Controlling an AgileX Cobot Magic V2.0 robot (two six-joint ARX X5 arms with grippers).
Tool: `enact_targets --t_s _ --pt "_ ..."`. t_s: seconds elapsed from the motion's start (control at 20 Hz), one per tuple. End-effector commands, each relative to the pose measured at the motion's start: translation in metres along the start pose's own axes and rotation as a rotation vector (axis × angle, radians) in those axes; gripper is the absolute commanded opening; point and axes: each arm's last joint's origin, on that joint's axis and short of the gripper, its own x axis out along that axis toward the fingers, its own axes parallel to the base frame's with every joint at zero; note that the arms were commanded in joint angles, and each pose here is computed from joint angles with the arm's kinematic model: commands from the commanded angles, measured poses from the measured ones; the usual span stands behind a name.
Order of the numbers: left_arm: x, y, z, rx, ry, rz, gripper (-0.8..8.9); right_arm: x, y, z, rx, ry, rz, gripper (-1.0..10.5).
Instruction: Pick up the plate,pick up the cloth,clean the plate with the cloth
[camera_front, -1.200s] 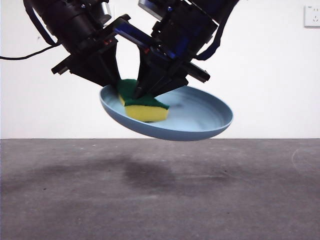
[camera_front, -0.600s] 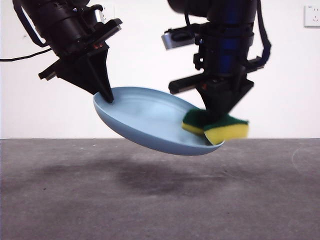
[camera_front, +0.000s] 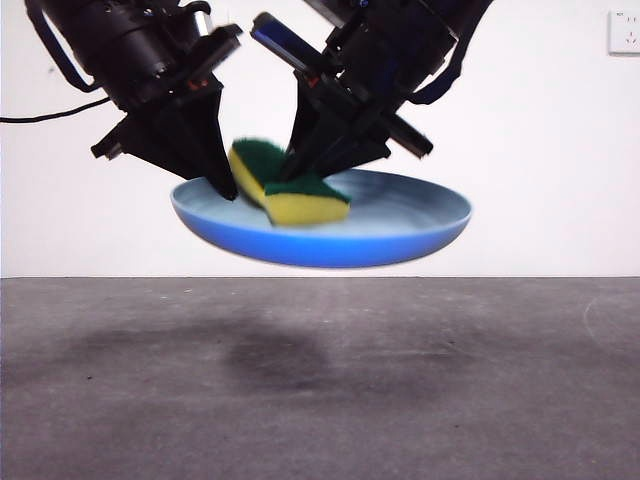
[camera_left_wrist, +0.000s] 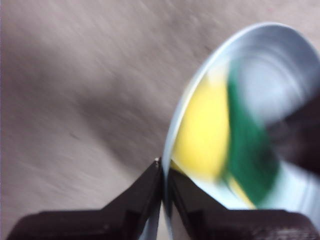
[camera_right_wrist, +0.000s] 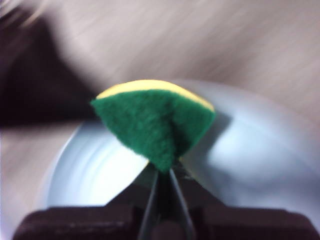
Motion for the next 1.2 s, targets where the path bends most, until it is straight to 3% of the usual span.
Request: enact_targets --t_s 0.05,0.15,0.2,0.35,0.8,1.05,1.1,1.2 --pt "-0.006 0.011 0.006 0.014 -0.060 0.212 -0.09 -0.007 0.000 -0.013 0.041 0.110 -0.021 -0.2" --pt "-0.006 0.023 0.010 0.007 -0.094 0.417 -0.09 -0.024 0.004 -0.014 0.042 0.118 -0.026 -0.2" --pt "-0.005 0.029 0.011 -0.004 -0.106 0.458 -0.09 -0.035 0.007 -0.012 0.036 0.096 -0.023 -0.2" --pt "0.005 0.052 0.011 -0.049 -0.089 0.466 -0.09 -0.076 0.017 -0.005 0.009 -0.027 -0.027 -0.2" --pt "0.053 0.084 -0.009 -0.130 0.133 0.395 -0.09 -0.156 0.029 -0.005 -0.033 -0.307 -0.235 -0.2" --pt "0.070 0.091 -0.018 -0.146 0.212 0.395 0.10 -0.171 0.025 -0.008 -0.036 -0.360 -0.468 -0.2" --pt "0.070 0.091 -0.018 -0.146 0.214 0.395 0.70 -0.170 0.024 -0.008 -0.034 -0.359 -0.504 -0.2" --pt "0.070 0.091 -0.018 -0.147 0.213 0.395 3.30 -0.164 0.021 -0.006 -0.029 -0.346 -0.562 -0.2"
